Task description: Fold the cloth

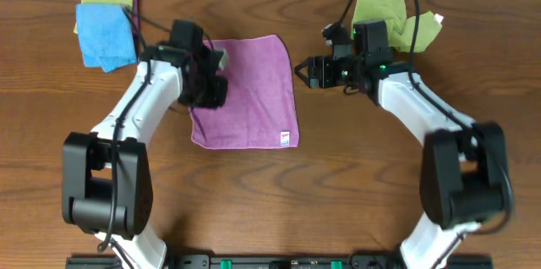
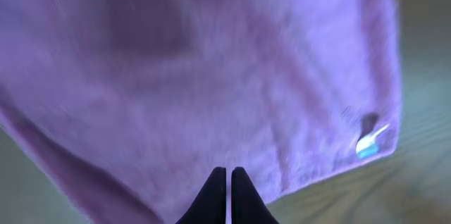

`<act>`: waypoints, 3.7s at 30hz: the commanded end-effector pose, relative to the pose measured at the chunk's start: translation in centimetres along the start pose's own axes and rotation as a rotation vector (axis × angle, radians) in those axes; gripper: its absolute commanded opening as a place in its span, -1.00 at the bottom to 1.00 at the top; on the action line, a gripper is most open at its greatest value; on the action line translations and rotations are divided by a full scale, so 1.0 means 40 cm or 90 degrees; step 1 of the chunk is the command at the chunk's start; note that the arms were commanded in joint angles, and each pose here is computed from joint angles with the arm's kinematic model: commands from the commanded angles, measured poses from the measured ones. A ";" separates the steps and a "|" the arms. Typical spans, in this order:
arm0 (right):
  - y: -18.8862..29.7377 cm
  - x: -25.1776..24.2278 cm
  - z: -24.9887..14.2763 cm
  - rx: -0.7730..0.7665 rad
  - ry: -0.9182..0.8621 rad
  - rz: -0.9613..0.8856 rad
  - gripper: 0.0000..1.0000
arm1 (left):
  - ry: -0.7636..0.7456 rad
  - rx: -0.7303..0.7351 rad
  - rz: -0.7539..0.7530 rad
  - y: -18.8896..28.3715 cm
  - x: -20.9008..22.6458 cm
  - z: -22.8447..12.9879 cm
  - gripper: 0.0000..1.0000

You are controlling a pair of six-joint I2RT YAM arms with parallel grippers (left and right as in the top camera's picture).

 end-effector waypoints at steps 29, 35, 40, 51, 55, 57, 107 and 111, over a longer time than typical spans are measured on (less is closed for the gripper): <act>-0.234 -0.105 0.012 0.053 -0.164 0.126 0.42 | 0.062 0.053 -0.015 -0.066 0.008 -0.061 -0.88; -0.283 -0.079 0.013 0.048 -0.179 0.176 0.42 | 0.061 0.049 -0.014 -0.066 0.008 -0.059 -0.88; -0.309 -0.059 0.048 0.031 -0.173 0.198 0.42 | 0.060 0.046 -0.014 -0.066 0.009 -0.057 -0.89; -0.288 -0.014 0.196 -0.052 -0.116 0.228 0.39 | 0.059 0.046 -0.004 -0.066 0.012 -0.057 -0.88; -0.266 -0.006 0.229 -0.063 -0.101 0.248 0.35 | 0.058 0.048 0.029 -0.067 0.021 -0.058 -0.88; -0.256 -0.004 0.240 -0.063 -0.095 0.259 0.33 | 0.057 0.048 0.048 -0.066 0.026 -0.058 -0.88; -0.285 0.064 0.230 0.061 0.172 -0.214 -0.97 | 0.092 0.154 0.295 -0.096 0.106 -0.168 -0.88; -0.314 0.034 0.207 0.086 0.166 -0.220 -0.97 | 0.096 0.154 0.298 -0.095 0.107 -0.168 -0.88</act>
Point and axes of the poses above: each gripper's point midway between its finger pads, its own y axis back along the fingers, its own x axis along the line the jaws close on, z = x × y, the point moved 10 cm from there along y, back along the fingers, and after that the axes turned 6 degrees about -y, right-handed, at the moved point
